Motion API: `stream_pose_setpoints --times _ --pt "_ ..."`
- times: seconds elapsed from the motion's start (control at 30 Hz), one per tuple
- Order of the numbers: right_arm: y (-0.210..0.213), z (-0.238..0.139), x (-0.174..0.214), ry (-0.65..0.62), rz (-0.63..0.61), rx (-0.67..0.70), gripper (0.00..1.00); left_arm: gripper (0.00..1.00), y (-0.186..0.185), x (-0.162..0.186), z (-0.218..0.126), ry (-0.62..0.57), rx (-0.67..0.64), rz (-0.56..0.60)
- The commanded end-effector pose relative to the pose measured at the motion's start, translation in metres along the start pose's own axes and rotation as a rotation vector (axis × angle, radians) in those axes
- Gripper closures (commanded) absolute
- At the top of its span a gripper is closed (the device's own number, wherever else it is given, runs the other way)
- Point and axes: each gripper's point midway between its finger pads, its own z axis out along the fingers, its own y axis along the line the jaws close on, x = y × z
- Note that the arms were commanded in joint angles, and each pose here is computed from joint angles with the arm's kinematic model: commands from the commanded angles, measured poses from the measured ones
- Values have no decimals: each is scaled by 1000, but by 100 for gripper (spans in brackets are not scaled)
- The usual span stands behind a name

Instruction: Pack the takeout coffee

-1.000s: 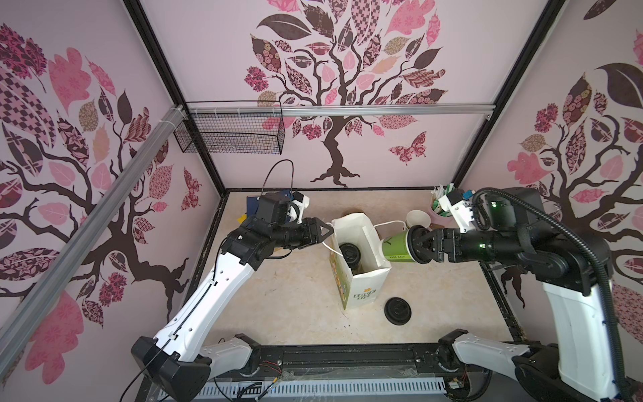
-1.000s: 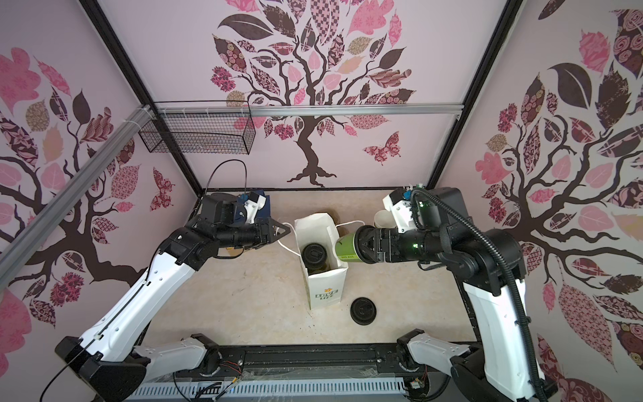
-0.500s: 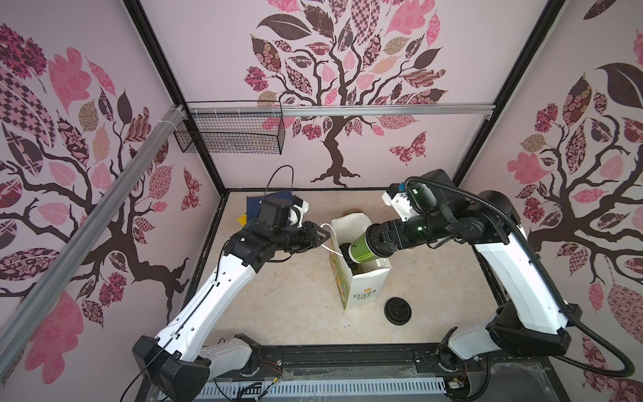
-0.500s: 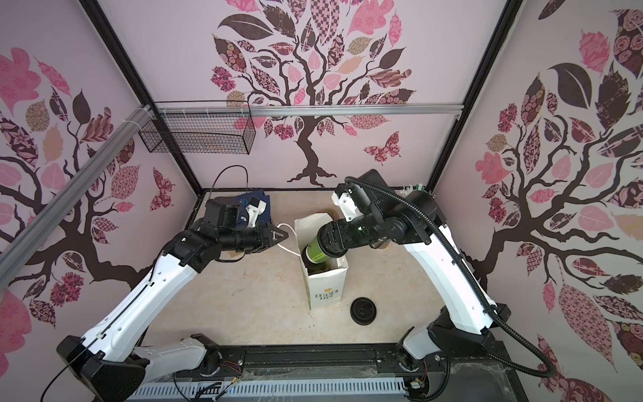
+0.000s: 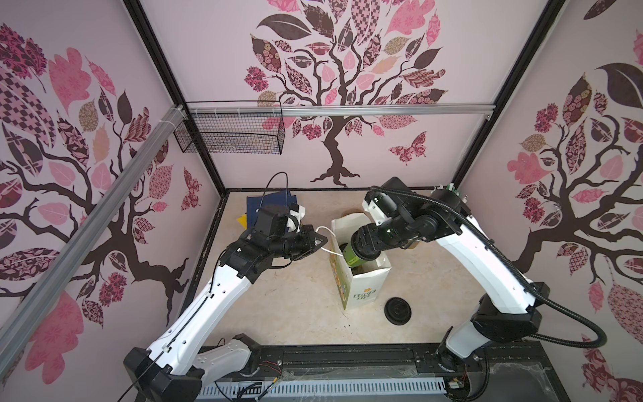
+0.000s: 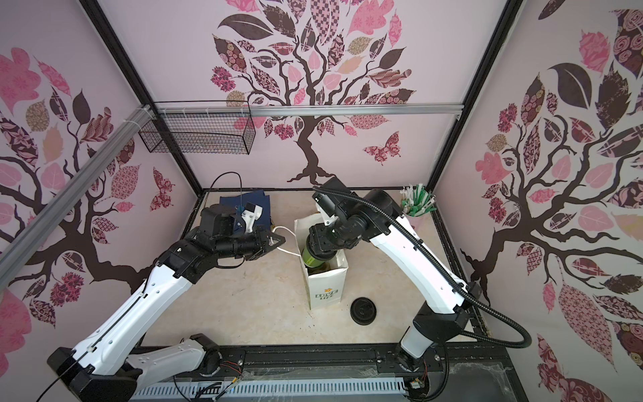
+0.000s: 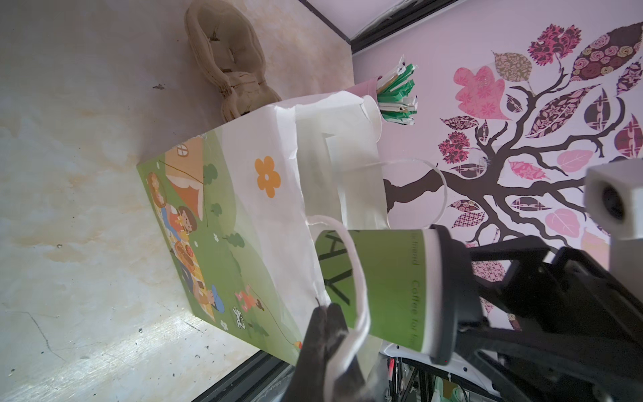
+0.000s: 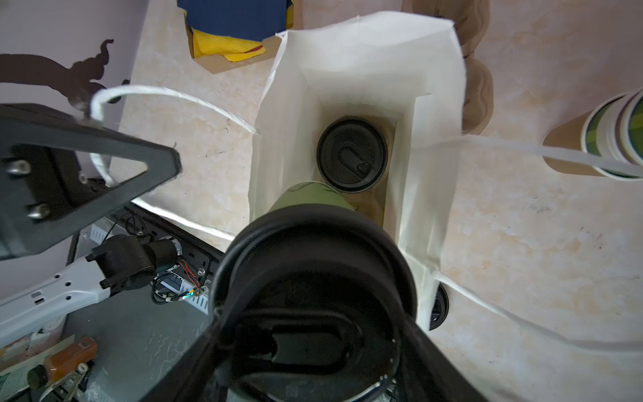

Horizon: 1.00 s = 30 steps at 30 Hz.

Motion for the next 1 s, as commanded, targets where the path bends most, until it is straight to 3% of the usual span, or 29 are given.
stream_pose_setpoints --times 0.0,0.47,0.97 --pt "-11 14 7 30 72 96 38 97 1 0 0 -29 2 -11" --pt "-18 59 31 162 57 195 38 100 -3 17 -4 -66 11 -63" --pt "-26 72 45 223 47 228 38 100 -2 30 -7 -97 -1 -92"
